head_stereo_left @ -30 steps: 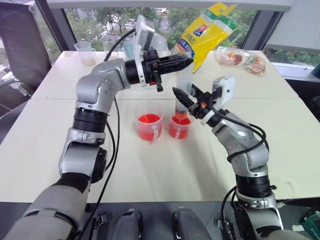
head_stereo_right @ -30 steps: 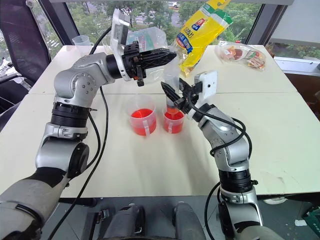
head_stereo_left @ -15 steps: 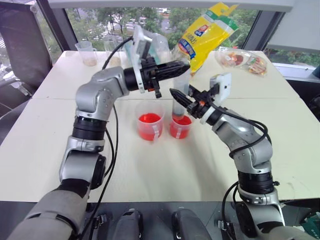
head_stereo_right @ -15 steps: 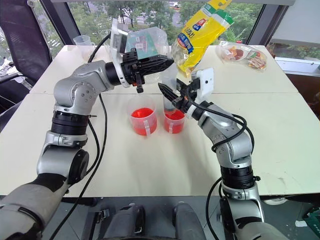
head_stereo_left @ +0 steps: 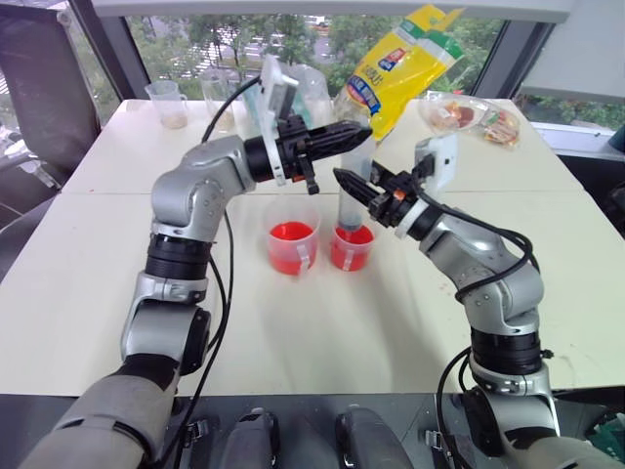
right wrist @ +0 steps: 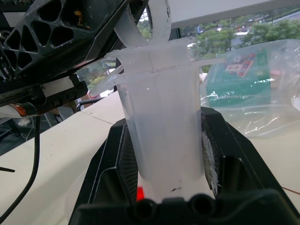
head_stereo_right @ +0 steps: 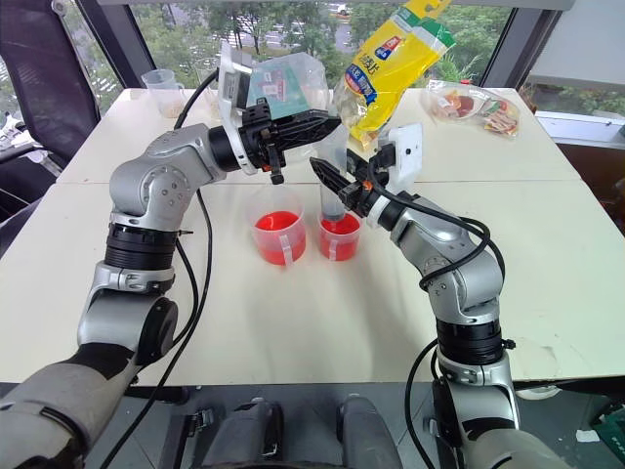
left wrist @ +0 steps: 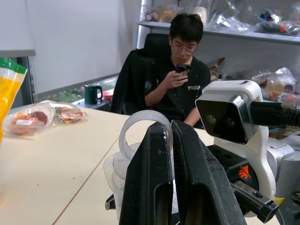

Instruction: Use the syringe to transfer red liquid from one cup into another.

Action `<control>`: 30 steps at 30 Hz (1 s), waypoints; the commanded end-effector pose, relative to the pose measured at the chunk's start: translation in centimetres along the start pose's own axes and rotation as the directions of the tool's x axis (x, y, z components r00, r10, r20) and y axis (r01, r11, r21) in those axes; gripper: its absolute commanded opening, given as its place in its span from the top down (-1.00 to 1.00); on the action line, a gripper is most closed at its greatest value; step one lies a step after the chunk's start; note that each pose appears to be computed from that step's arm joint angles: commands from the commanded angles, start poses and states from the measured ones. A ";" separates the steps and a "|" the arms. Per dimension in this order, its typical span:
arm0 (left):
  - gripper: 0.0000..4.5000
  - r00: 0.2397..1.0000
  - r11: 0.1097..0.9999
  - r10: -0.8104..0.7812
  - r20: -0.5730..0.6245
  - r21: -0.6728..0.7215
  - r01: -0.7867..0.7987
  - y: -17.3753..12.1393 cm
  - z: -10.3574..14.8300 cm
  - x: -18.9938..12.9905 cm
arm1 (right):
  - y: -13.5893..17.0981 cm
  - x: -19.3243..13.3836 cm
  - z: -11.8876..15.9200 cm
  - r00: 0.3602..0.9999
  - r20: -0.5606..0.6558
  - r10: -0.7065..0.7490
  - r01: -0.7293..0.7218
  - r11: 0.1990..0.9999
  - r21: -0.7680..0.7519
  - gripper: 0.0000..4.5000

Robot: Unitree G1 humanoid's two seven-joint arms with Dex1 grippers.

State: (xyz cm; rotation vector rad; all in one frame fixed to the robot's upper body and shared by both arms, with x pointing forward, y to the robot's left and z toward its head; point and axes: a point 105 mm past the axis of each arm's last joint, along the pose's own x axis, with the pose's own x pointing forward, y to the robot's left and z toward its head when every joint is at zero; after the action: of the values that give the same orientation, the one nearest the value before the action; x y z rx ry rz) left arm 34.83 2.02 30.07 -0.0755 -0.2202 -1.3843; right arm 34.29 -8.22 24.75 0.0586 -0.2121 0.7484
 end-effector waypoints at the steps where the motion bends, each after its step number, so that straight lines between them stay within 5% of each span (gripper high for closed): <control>1: 0.54 0.998 0.997 -0.042 -0.040 -0.067 0.039 -0.8 -1.4 0.4 | 0.5 -0.6 4.9 0.982 0.190 0.019 -0.003 0.996 -0.084 0.36; 8: -0.98 1.000 1.000 0.028 0.001 0.001 -0.028 0.0 1.5 -1.7 | 0.2 -0.8 3.5 0.989 0.149 0.009 0.003 0.997 -0.077 0.36; 15: -0.98 0.992 0.991 0.122 0.013 0.056 -0.123 -0.2 3.5 -5.5 | 0.2 -0.9 3.5 0.989 0.145 0.008 0.002 0.997 -0.071 0.36; 22: -0.98 0.975 0.975 0.214 -0.060 0.077 -0.209 -1.1 2.5 -9.1 | -1.0 -0.9 5.7 0.993 0.122 -0.009 0.014 0.999 -0.043 0.36; 26: -0.98 0.963 0.968 0.248 -0.109 0.073 -0.241 -1.8 0.8 -10.2 | -5.3 -1.0 7.6 0.991 0.010 -0.137 0.136 0.989 0.058 0.36; 30: -0.98 0.957 0.963 0.268 -0.113 0.064 -0.262 -2.3 0.0 -10.6 | -9.2 -2.0 6.5 0.927 -0.272 -0.257 0.284 0.957 0.064 0.36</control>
State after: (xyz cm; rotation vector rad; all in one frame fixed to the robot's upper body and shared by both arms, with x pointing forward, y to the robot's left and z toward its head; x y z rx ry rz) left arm 31.49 11.73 26.40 -0.0081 -0.0763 -1.1094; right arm 37.79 -16.23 31.71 0.0852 -0.0064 0.5121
